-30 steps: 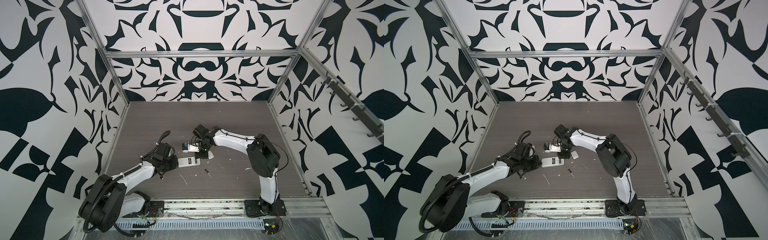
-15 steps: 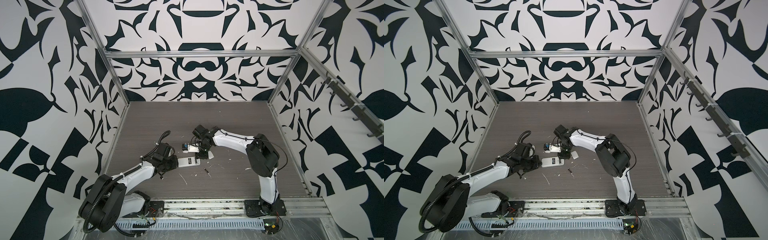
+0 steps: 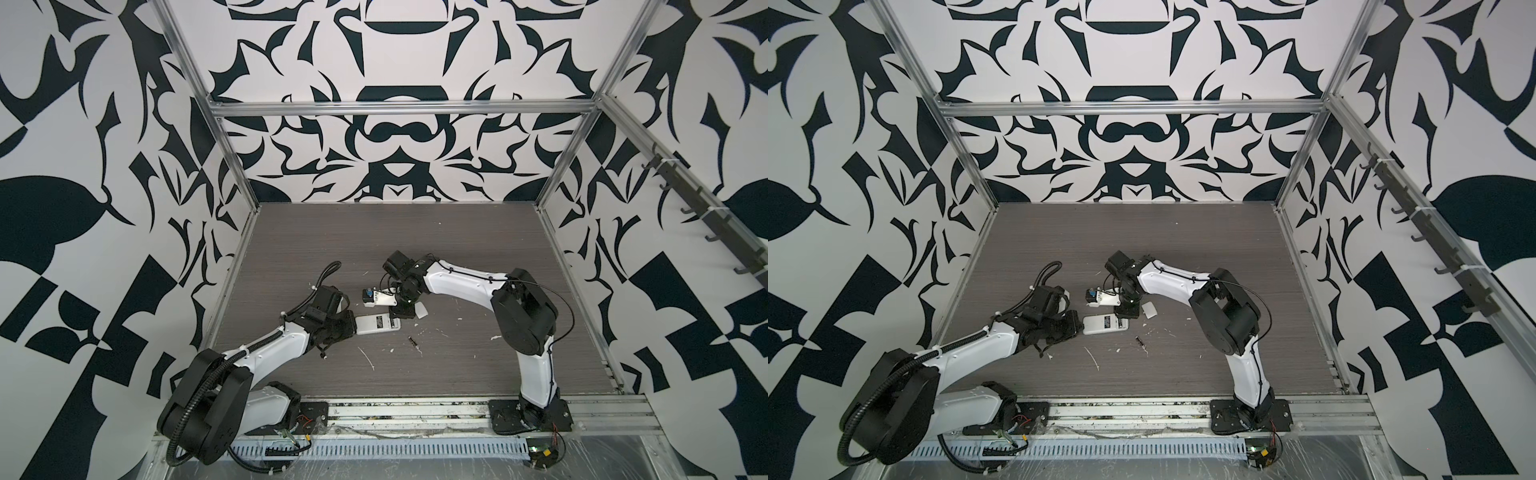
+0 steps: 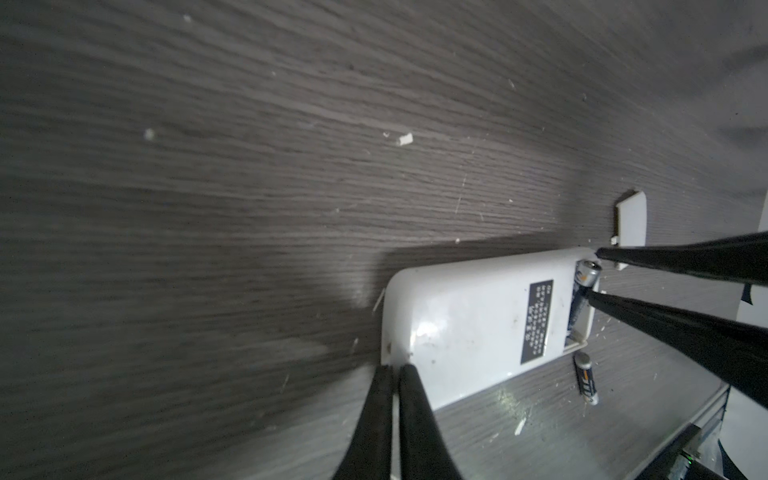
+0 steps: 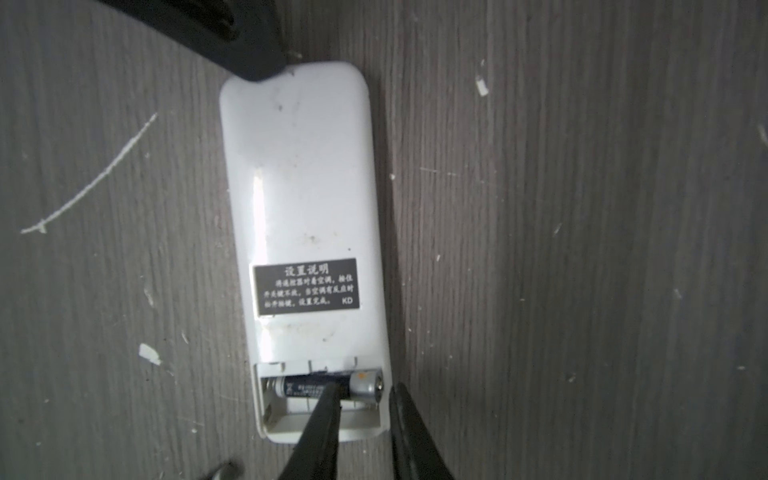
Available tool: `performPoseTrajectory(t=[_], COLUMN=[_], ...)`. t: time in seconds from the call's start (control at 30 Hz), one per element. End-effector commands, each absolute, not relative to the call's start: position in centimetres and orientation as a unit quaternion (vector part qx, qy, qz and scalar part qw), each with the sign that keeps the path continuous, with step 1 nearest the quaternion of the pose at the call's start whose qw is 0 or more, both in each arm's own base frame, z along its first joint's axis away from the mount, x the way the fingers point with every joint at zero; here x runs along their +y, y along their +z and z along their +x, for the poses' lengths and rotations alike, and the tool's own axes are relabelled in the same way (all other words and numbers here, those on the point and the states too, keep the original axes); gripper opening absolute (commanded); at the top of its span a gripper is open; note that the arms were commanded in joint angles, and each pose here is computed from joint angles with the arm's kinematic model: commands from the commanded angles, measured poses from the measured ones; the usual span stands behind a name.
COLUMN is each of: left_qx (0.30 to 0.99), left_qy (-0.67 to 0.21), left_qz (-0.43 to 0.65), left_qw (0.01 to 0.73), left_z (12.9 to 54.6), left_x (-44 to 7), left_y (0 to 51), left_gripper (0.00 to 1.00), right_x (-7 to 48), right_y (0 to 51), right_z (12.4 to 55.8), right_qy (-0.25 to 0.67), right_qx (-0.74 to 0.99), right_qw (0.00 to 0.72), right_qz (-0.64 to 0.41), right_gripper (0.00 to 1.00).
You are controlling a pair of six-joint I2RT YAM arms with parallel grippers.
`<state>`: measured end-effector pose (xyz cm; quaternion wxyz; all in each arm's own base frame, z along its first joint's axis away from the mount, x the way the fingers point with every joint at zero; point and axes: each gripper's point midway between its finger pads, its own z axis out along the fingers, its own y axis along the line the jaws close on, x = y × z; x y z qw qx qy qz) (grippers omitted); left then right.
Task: Load the batteries into the remote control
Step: 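Lower the right gripper fingertips onto the battery to press it down, then push the battery deeper into the compartment with the right gripper fingertips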
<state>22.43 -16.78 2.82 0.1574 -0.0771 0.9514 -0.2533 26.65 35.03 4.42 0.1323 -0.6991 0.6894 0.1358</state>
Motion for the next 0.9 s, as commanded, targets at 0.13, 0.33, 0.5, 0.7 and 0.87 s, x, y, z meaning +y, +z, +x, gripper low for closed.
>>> performPoseTrajectory(t=[0.13, 0.33, 0.5, 0.7, 0.87], left_qx=[0.957, 0.957, 0.957, 0.957, 0.956], left_qy=[-0.241, -0.242, -0.243, -0.243, -0.244], left_qz=[-0.081, -0.082, -0.083, -0.083, -0.084], left_qw=[0.138, 0.138, 0.137, 0.138, 0.139], left_z=[21.6, 21.7, 21.6, 21.6, 21.7], left_x=[-16.3, -16.3, -16.2, -16.2, -16.2], left_y=[2.1, 2.2, 2.1, 2.1, 2.1], left_gripper=[0.10, 0.10, 0.10, 0.10, 0.10], right_x=[35.4, 35.3, 35.1, 34.8, 34.7], right_y=[6.0, 5.6, 5.3, 4.9, 4.6], right_z=[27.0, 26.8, 26.7, 26.4, 26.0], right_qy=[0.119, 0.118, 0.117, 0.120, 0.123], right_qx=[0.673, 0.673, 0.674, 0.679, 0.681], right_qw=[0.164, 0.153, 0.146, 0.135, 0.129], right_qz=[-0.712, -0.714, -0.715, -0.712, -0.710], right_gripper=[0.31, 0.29, 0.27, 0.23, 0.19])
